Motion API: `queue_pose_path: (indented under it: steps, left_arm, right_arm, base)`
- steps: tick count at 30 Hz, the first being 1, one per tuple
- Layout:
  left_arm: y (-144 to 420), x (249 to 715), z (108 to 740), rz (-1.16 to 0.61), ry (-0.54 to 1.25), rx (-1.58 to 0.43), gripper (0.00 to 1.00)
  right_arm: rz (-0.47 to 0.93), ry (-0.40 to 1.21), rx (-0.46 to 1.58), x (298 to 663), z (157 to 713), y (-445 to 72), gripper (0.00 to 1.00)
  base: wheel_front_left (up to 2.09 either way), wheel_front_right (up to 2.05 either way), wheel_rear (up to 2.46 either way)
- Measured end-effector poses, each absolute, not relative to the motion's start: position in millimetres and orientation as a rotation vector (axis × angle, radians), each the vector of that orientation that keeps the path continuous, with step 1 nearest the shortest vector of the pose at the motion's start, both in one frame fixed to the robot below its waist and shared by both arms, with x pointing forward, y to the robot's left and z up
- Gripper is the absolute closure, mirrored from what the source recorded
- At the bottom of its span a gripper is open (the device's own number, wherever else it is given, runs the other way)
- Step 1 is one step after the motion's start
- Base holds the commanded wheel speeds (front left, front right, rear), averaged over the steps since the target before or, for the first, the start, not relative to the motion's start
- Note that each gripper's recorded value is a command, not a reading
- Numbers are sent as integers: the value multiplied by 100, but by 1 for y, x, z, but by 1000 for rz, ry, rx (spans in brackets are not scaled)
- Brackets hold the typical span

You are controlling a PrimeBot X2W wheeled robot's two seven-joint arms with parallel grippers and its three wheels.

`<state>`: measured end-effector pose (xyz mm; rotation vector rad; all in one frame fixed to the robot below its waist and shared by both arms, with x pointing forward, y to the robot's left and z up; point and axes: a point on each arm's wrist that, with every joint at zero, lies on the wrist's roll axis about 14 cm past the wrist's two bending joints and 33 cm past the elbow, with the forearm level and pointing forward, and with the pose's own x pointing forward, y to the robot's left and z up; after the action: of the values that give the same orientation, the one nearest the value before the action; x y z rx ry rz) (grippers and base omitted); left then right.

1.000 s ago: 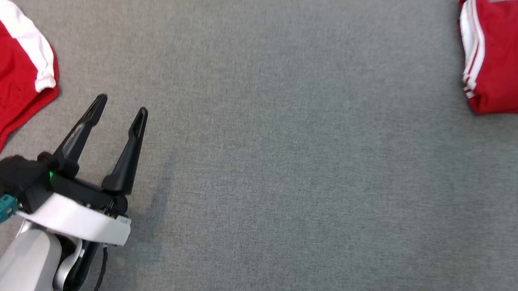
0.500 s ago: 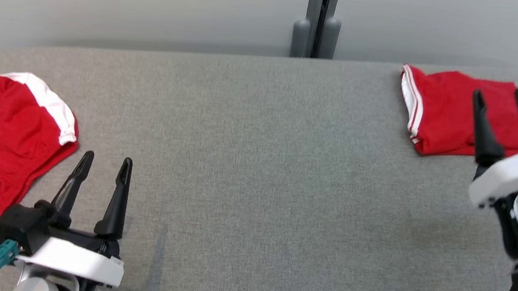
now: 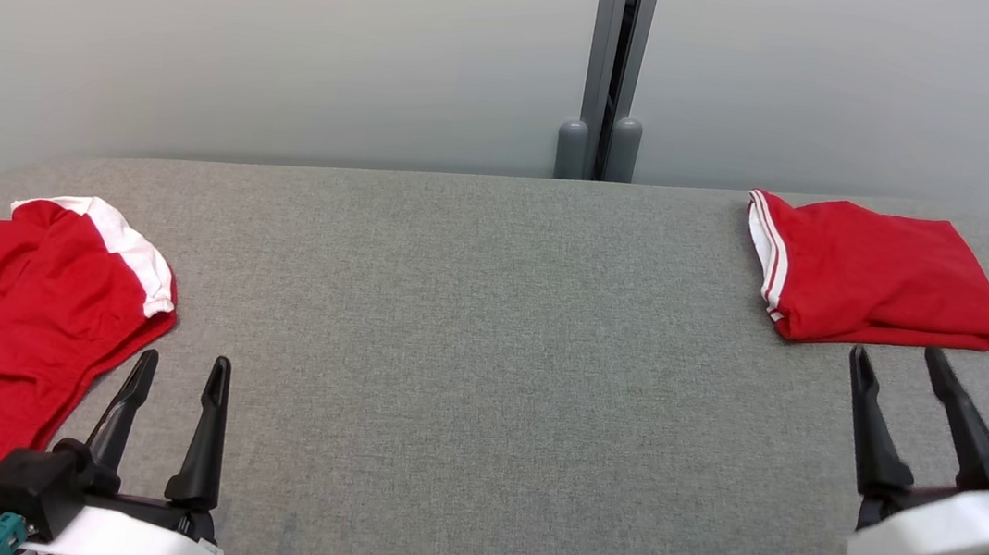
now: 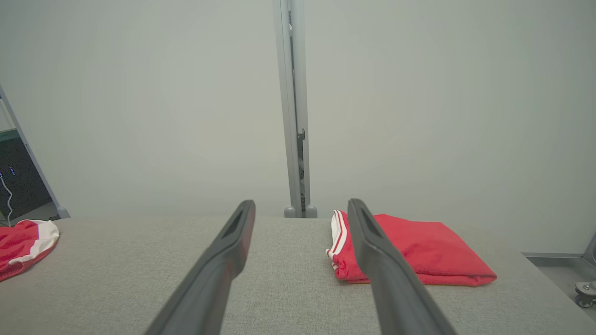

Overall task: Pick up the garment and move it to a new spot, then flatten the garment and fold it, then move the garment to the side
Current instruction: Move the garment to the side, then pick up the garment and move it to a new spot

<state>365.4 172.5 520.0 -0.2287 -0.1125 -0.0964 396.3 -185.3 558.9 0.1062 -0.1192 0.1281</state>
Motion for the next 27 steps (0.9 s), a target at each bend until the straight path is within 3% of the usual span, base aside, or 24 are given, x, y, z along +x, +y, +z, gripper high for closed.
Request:
queue_pose_path:
  steps: [10,27]
  left_arm:
    - [178,356,507,-60,-77,-231,0]
    - [182,354,497,-34,-55,-237,0]
  right_arm:
    - [101,-146,113,367,535,-187,0]
    - [112,-138,159,367,526,-172,0]
  base:
    - [0,0,0]
    - [0,0,0]
